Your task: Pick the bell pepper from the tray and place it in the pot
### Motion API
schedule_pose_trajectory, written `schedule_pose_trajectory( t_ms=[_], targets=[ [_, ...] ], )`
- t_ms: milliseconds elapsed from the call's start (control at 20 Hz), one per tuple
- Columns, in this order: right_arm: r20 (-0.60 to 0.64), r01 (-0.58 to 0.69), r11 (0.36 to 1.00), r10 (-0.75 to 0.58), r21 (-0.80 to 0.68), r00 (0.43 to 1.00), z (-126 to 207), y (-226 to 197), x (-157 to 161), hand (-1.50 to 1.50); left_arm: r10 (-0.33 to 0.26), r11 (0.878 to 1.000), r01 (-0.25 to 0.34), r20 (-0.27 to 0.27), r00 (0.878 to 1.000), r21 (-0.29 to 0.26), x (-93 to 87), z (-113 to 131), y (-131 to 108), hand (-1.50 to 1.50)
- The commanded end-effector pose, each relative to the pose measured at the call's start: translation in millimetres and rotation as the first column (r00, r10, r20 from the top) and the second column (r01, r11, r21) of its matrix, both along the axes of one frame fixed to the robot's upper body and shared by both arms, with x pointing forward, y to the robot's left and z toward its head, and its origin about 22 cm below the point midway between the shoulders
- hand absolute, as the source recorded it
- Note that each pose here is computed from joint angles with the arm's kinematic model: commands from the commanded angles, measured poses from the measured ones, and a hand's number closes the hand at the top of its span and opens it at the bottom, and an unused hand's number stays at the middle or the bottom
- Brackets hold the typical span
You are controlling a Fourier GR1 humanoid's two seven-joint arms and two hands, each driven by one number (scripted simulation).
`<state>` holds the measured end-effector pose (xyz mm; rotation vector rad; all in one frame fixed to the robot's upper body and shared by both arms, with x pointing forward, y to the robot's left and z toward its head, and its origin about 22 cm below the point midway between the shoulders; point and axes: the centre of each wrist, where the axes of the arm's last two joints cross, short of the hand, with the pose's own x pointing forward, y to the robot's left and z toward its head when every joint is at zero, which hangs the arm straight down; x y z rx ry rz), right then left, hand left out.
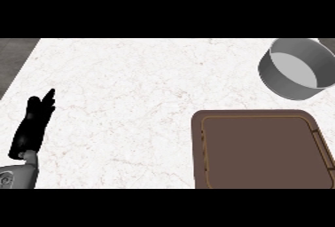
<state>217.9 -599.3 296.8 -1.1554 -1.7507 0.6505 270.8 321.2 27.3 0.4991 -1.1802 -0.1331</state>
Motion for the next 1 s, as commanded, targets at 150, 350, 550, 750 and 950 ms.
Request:
schedule_pose_trajectory(
  t_ms=[150, 350, 550, 750, 950],
  targets=[
    [-0.127, -0.007, 1.0, 0.009, 0.013, 0.992, 13.6, 23.6, 46.1, 1.5, -0.004, 1.0, 0.004, -0.001, 1.0, -0.009, 10.0, 3.8, 3.6, 0.0],
    [-0.197, -0.022, 1.0, 0.024, 0.011, 0.98, -1.2, 45.5, 80.5, 1.5, -0.004, 1.0, 0.004, 0.01, 1.0, 0.011, -0.6, 5.5, 5.6, 0.0],
    [-0.288, -0.079, 0.997, 0.08, 0.015, 0.954, -22.8, 61.9, 105.5, 1.5, -0.014, 1.0, 0.014, -0.01, 1.0, -0.012, 1.9, 2.2, -6.2, 0.0],
    [-0.378, -0.086, 0.995, 0.1, 0.052, 0.92, -61.8, 88.4, 136.6, 1.5, -0.012, 1.0, 0.012, 0.009, 1.0, 0.006, 5.3, 4.0, -5.8, 0.0],
    [-0.457, -0.065, 0.986, 0.128, 0.151, 0.88, -88.7, 89.7, 141.4, -1.5, 0.004, 1.0, -0.004, -0.006, 1.0, -0.011, 0.1, -14.6, -11.6, 0.0]
  ],
)
